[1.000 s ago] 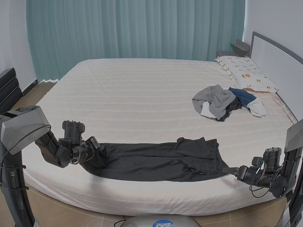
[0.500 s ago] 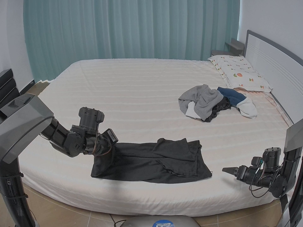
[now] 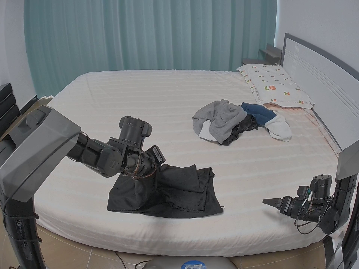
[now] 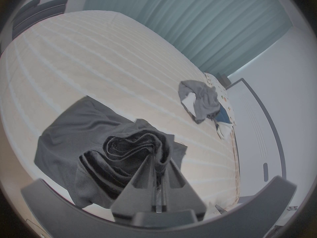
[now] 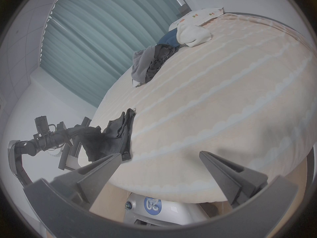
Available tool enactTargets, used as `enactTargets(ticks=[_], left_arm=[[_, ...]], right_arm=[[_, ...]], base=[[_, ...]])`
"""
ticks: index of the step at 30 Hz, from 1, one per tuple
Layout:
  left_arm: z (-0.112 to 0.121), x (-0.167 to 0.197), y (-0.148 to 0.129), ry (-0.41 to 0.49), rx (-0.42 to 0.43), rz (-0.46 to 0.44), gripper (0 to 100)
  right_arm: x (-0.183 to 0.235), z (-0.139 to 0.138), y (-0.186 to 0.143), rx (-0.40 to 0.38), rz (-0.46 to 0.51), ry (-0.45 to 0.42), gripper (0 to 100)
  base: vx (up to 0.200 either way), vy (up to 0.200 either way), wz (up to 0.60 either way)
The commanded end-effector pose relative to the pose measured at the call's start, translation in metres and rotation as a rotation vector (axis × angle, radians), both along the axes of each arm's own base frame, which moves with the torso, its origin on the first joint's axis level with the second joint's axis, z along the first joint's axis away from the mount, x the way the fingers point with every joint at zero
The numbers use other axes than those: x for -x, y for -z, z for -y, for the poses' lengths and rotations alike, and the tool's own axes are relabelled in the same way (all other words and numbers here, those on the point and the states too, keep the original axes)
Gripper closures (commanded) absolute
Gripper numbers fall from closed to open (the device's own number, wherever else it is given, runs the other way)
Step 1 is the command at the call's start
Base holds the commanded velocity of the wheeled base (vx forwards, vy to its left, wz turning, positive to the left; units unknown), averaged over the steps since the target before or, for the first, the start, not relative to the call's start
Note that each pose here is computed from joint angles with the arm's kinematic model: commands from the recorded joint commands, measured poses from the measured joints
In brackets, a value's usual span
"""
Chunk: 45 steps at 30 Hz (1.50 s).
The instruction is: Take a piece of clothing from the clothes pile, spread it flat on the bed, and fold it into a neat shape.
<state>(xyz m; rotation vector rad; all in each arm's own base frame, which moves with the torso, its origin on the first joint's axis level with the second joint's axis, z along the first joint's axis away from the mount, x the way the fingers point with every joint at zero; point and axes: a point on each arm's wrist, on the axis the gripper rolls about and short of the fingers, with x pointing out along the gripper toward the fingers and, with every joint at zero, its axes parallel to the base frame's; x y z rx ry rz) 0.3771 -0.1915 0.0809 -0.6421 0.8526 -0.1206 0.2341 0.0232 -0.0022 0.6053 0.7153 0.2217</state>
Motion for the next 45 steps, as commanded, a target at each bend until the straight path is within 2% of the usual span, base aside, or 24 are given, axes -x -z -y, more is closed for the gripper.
enactTargets(ticks=[1,8,11,14,15,23,27,28,32,34,35,39,41,42,43,45], left_arm=[[0.021,-0.004,0.016,0.038,-0.012,-0.026,100],[0.037,-0.011,0.032,0.029,-0.027,-0.026,100],[0.042,-0.018,0.037,-0.022,-0.007,-0.025,100],[0.043,-0.020,0.040,-0.032,-0.006,-0.026,100],[0.043,-0.020,0.040,-0.033,-0.005,-0.026,0],[0.041,-0.017,0.039,-0.036,-0.005,-0.033,0],[0.036,-0.017,0.033,-0.065,0.016,-0.036,0],[0.027,-0.013,0.025,-0.090,0.035,-0.046,0],[-0.003,-0.010,0.024,-0.146,0.023,-0.073,0],[-0.009,-0.009,0.023,-0.164,0.020,-0.078,0],[-0.025,-0.007,0.019,-0.205,0.029,-0.087,0],[-0.065,-0.005,0.010,-0.286,0.106,-0.098,0],[-0.069,-0.005,0.010,-0.295,0.116,-0.102,0],[-0.089,-0.001,0.011,-0.314,0.153,-0.126,0],[-0.090,-0.001,0.011,-0.315,0.153,-0.128,0],[-0.112,0.010,0.011,-0.310,0.212,-0.139,0]], right_arm=[[0.000,0.000,0.002,0.000,-0.009,0.000,0],[0.001,0.000,0.006,0.000,-0.026,-0.001,0],[0.001,0.000,0.007,0.001,-0.031,-0.001,0],[0.001,-0.002,0.008,0.002,-0.036,-0.008,0],[0.001,-0.002,0.009,0.003,-0.038,-0.009,0],[0.001,-0.007,0.015,0.002,-0.029,-0.027,0],[0.003,-0.007,0.018,0.003,-0.029,-0.028,0],[0.003,-0.007,0.017,0.003,-0.028,-0.027,0],[0.001,-0.007,0.015,0.004,-0.013,-0.029,0],[0.001,-0.007,0.015,0.003,-0.009,-0.029,0],[0.000,-0.008,0.013,0.004,0.003,-0.033,0],[-0.002,-0.010,0.002,0.004,0.054,-0.036,0],[-0.002,-0.011,0.001,0.004,0.059,-0.038,0],[-0.005,-0.015,-0.002,0.013,0.084,-0.035,0],[-0.005,-0.015,-0.002,0.015,0.084,-0.032,0],[-0.008,-0.022,-0.003,0.045,0.100,-0.014,0]], base=[[0.000,-0.200,0.00],[0.000,-0.086,0.00],[0.000,0.000,0.00],[0.000,0.000,0.00],[0.000,0.000,0.00],[0.000,0.000,0.00],[0.000,0.000,0.00],[0.000,0.000,0.00],[0.000,0.000,0.00],[0.000,0.000,0.00],[0.000,0.000,0.00],[0.000,0.000,0.00],[0.000,0.000,0.00],[0.000,0.000,0.00],[0.000,0.000,0.00],[0.000,0.200,0.00]])
